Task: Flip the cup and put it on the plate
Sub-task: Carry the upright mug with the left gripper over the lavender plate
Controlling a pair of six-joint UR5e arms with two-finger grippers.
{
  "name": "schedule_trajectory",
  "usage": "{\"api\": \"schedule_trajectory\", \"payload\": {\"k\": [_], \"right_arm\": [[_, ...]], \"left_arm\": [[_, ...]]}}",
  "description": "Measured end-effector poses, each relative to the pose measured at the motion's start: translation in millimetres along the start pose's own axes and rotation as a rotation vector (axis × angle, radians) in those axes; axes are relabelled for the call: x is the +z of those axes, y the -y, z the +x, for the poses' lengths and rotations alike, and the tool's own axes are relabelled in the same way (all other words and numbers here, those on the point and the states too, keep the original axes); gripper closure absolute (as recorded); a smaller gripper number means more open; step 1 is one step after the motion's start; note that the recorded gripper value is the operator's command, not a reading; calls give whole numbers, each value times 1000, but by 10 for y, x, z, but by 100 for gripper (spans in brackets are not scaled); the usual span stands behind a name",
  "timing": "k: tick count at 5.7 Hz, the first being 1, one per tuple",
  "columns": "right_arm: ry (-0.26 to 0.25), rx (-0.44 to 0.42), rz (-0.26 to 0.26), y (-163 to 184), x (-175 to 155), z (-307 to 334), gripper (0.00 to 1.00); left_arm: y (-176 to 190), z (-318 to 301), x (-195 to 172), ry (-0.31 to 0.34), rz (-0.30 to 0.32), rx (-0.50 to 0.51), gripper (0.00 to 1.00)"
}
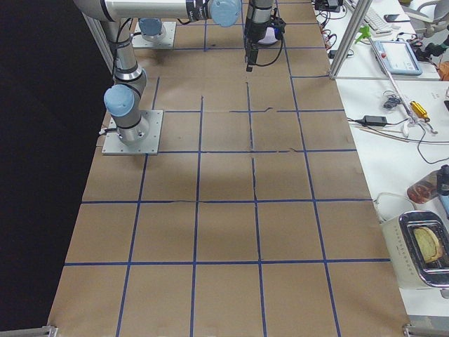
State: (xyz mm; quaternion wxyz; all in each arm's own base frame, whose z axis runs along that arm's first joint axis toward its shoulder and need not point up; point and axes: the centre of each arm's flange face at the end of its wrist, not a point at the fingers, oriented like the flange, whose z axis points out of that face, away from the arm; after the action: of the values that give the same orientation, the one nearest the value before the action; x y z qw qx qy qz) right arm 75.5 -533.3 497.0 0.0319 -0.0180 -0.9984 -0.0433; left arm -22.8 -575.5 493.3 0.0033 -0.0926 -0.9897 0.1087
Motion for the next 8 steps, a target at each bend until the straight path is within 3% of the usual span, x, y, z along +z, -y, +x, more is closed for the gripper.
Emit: {"api": "schedule_trajectory", "payload": {"k": [3,6,7,8], "right_arm": [[0,0,-1,0,3,0,0],[0,0,-1,0,2,0,0],[0,0,0,0,1,0,0],[0,0,0,1,0,0,0]], "left_arm": [[568,25,810,31,44,-15,100],[464,425,1978,65,64,-10,100],[405,472,2147,70,57,-4,98],[357,488,2248,71,45,-1,89]]}}
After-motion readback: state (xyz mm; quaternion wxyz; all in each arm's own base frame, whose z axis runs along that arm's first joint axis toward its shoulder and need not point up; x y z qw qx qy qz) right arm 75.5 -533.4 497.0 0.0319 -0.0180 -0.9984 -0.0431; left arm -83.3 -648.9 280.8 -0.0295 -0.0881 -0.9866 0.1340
